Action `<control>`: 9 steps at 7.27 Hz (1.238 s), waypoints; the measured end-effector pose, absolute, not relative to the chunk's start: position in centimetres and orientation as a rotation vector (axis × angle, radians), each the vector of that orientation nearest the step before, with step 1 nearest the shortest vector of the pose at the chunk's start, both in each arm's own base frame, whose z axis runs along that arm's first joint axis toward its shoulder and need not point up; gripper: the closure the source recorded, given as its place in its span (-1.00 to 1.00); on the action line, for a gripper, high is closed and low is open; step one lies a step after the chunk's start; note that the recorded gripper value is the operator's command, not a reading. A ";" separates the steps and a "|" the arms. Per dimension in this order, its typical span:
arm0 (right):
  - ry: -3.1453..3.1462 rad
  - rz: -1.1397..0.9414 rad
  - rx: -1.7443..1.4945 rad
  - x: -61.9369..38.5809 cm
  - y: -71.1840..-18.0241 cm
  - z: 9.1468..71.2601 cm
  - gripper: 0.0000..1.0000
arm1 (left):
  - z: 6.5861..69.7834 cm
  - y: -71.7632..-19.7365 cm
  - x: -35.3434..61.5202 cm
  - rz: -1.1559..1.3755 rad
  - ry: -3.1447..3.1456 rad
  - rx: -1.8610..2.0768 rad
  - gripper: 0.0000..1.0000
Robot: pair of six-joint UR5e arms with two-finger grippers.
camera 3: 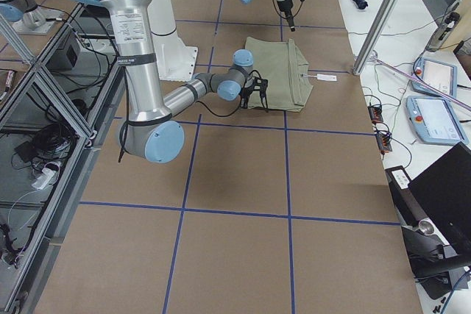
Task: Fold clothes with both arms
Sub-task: 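Move the right gripper down to the folded shirt's near corner and grasp it, then drag the folded shirt toward the robot with the right gripper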
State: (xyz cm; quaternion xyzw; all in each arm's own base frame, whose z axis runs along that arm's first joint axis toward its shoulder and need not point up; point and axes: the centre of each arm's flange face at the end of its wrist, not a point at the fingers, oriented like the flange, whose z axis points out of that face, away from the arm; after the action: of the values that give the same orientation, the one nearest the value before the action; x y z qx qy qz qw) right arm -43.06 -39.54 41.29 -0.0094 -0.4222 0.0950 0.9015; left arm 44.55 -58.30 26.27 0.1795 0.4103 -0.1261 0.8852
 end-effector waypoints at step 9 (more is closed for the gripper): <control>-0.845 -0.007 -0.439 -43.9 -12.0 38.5 -1.00 | 25.7 -56.6 42.8 -0.260 0.876 0.395 -1.00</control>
State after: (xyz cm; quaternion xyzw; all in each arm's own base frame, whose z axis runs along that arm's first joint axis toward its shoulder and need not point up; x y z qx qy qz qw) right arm -43.91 -11.96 38.46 -0.2111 -0.4067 -0.0034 0.8888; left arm 42.83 -56.65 25.74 0.1893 0.4203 -0.1245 0.8786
